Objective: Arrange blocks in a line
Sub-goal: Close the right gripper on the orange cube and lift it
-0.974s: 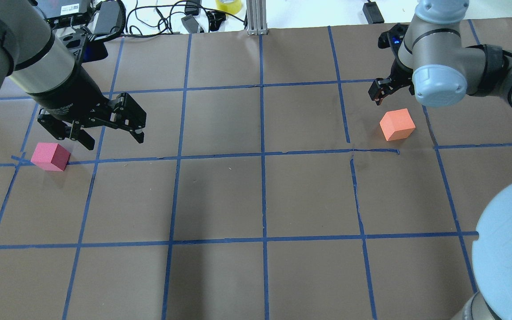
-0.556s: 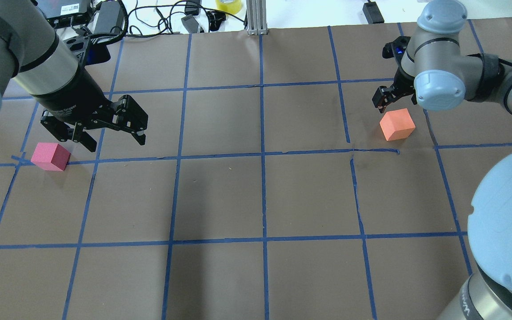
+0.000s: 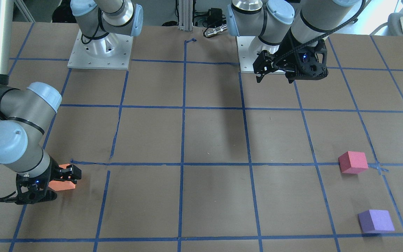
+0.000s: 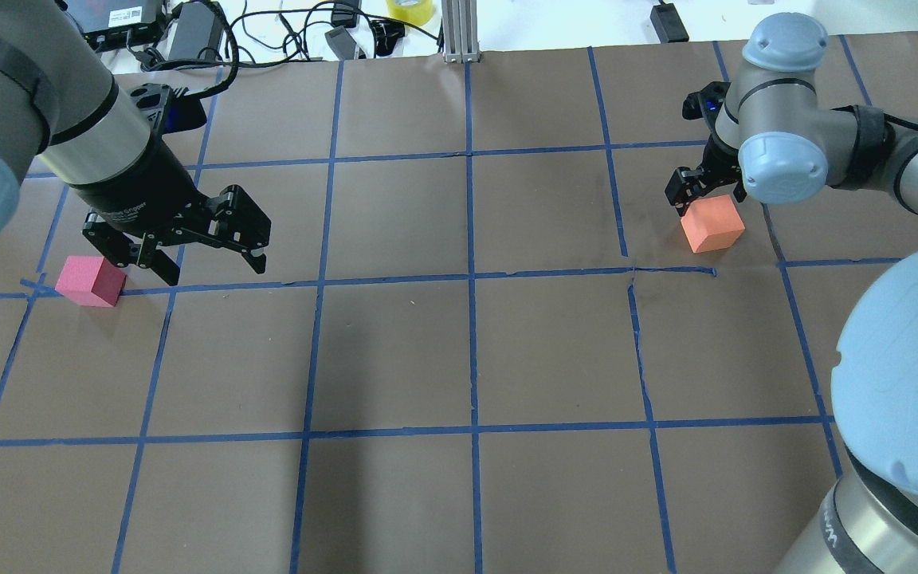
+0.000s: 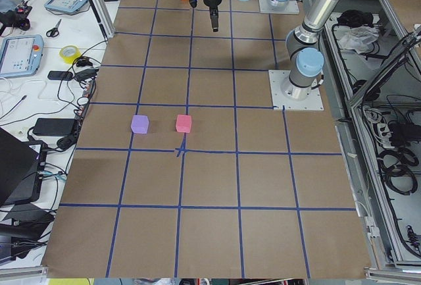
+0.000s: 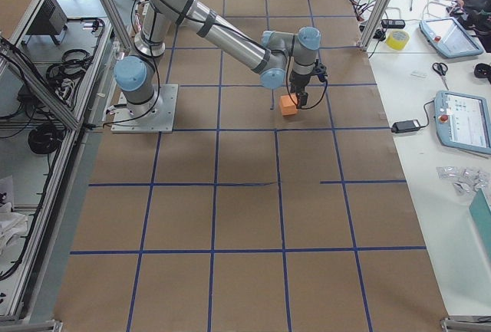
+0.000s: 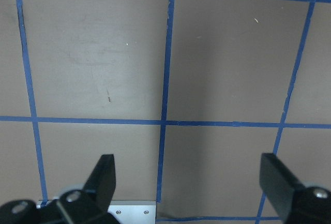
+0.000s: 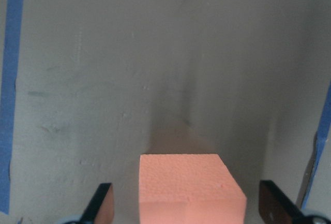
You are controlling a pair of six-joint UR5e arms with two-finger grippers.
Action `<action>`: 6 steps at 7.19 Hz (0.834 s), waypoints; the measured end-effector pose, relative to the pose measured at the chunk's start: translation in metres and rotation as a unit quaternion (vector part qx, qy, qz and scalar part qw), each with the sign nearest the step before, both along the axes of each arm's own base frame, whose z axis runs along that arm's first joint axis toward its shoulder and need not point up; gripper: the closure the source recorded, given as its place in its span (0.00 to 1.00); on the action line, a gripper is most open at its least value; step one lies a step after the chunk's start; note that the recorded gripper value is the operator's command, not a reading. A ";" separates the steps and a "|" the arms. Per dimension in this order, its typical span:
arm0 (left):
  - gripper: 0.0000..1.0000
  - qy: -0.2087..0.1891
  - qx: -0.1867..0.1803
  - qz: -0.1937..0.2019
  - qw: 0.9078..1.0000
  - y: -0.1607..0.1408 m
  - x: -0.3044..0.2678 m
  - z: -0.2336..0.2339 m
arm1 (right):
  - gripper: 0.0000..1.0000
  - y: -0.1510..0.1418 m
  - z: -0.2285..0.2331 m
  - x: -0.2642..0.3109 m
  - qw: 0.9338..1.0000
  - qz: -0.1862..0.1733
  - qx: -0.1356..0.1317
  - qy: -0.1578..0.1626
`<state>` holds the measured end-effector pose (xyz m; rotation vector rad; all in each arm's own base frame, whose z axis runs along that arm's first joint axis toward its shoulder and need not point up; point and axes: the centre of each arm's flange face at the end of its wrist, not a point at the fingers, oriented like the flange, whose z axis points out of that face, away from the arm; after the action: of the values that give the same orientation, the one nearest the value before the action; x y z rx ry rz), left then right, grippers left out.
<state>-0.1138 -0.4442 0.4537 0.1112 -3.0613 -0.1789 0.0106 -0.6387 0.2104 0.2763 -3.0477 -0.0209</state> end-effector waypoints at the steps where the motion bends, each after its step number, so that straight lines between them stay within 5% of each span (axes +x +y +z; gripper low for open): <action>1: 0.00 0.000 0.002 -0.001 1.000 0.001 0.000 -0.002 | 0.45 0.001 -0.003 -0.003 1.000 0.001 0.007 -0.001; 4: 0.00 0.001 0.005 -0.001 1.000 0.001 0.000 -0.005 | 0.95 0.001 -0.007 -0.009 1.000 -0.001 0.015 -0.006; 6: 0.00 0.001 0.005 -0.001 1.000 0.001 0.000 -0.006 | 1.00 0.001 0.002 -0.007 1.000 -0.006 0.013 -0.009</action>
<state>-0.1141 -0.4428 0.4481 0.1090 -3.0585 -0.1954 0.0031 -0.6374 0.2125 0.2624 -3.0693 -0.0582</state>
